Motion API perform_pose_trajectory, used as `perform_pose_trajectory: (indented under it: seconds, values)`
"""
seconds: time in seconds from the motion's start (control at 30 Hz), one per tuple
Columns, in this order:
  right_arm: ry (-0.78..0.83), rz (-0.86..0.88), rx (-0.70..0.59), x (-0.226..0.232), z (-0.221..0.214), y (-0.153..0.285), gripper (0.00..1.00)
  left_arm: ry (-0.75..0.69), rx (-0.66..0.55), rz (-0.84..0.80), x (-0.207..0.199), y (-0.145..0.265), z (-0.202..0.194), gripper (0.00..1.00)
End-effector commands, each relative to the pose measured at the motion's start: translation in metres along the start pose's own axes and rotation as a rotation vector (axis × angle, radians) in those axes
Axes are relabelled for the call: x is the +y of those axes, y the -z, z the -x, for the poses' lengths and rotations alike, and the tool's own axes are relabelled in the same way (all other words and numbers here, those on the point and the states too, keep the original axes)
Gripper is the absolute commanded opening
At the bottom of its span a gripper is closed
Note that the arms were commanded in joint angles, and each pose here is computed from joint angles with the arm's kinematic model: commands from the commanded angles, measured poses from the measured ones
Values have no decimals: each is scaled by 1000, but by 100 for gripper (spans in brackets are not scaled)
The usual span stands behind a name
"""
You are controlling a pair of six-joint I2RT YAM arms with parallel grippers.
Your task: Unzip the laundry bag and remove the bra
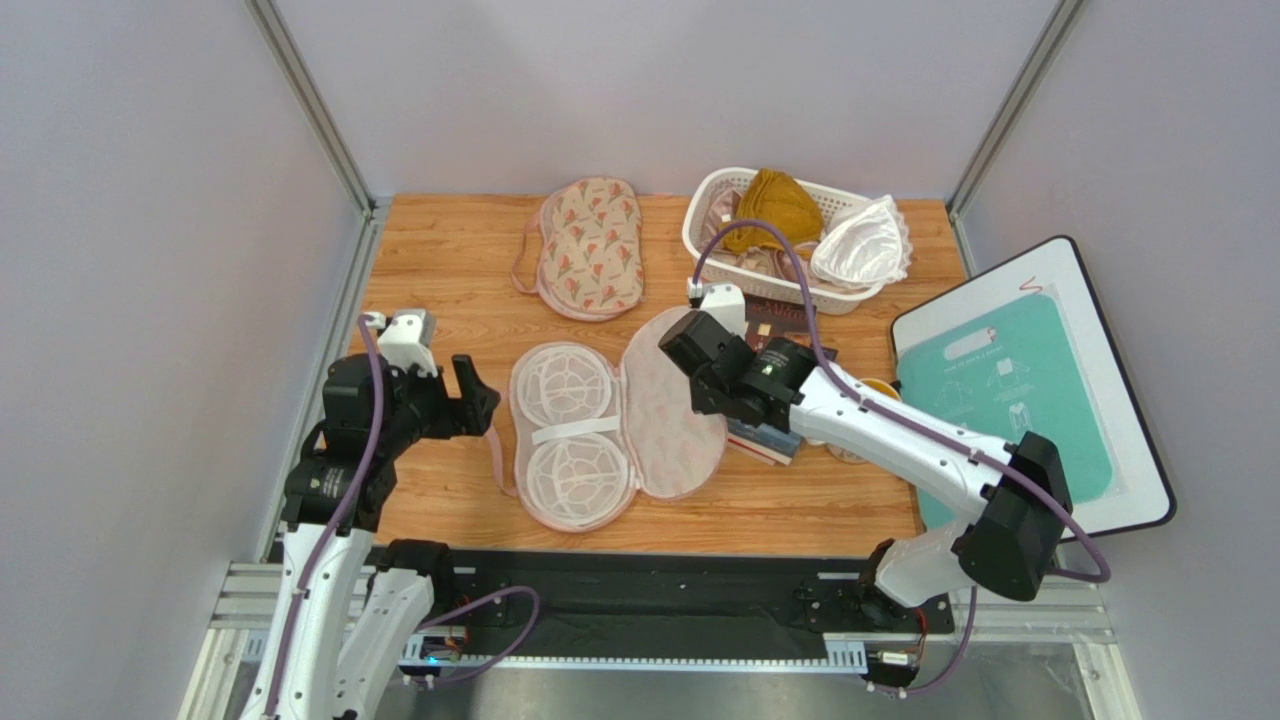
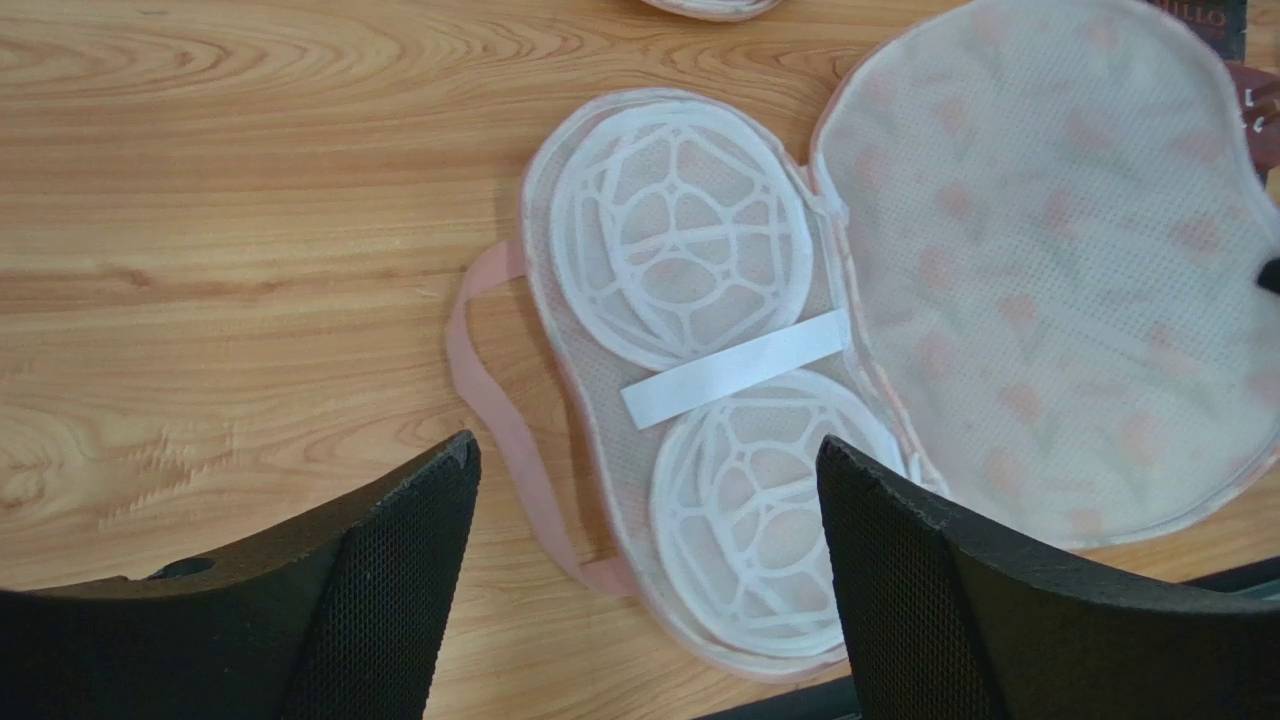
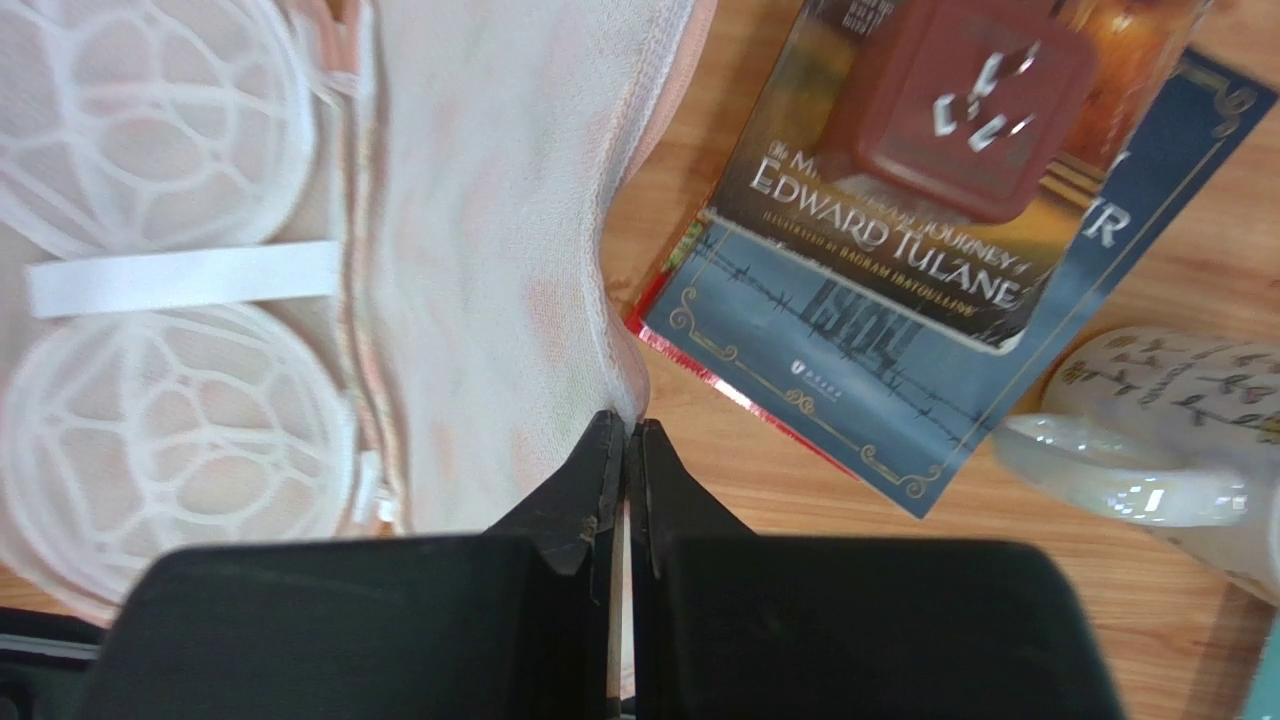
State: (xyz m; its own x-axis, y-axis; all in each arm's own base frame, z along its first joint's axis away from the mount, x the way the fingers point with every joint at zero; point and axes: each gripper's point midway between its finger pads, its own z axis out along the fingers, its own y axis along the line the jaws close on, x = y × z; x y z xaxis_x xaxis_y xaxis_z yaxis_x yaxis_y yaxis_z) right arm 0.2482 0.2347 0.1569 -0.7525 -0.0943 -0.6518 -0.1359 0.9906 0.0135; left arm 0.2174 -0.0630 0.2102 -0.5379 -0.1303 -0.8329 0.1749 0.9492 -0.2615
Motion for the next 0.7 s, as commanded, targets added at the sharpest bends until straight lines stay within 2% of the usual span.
perform_pose_trajectory:
  seconds: [0.0,0.33,0.5,0.67]
  values:
    - [62,-60,-93,-21,40,32,0,-29,-24,-25,-4,1,5,88]
    - [70,-2,-140,1,78,49,0,-31,-29,-29,-5,1,5,89]
    - [99,69,-119,37,69,43,0,-31,-30,-26,-4,1,5,89]
    - [149,94,-58,69,42,23,0,-29,-28,-26,-4,1,6,89]
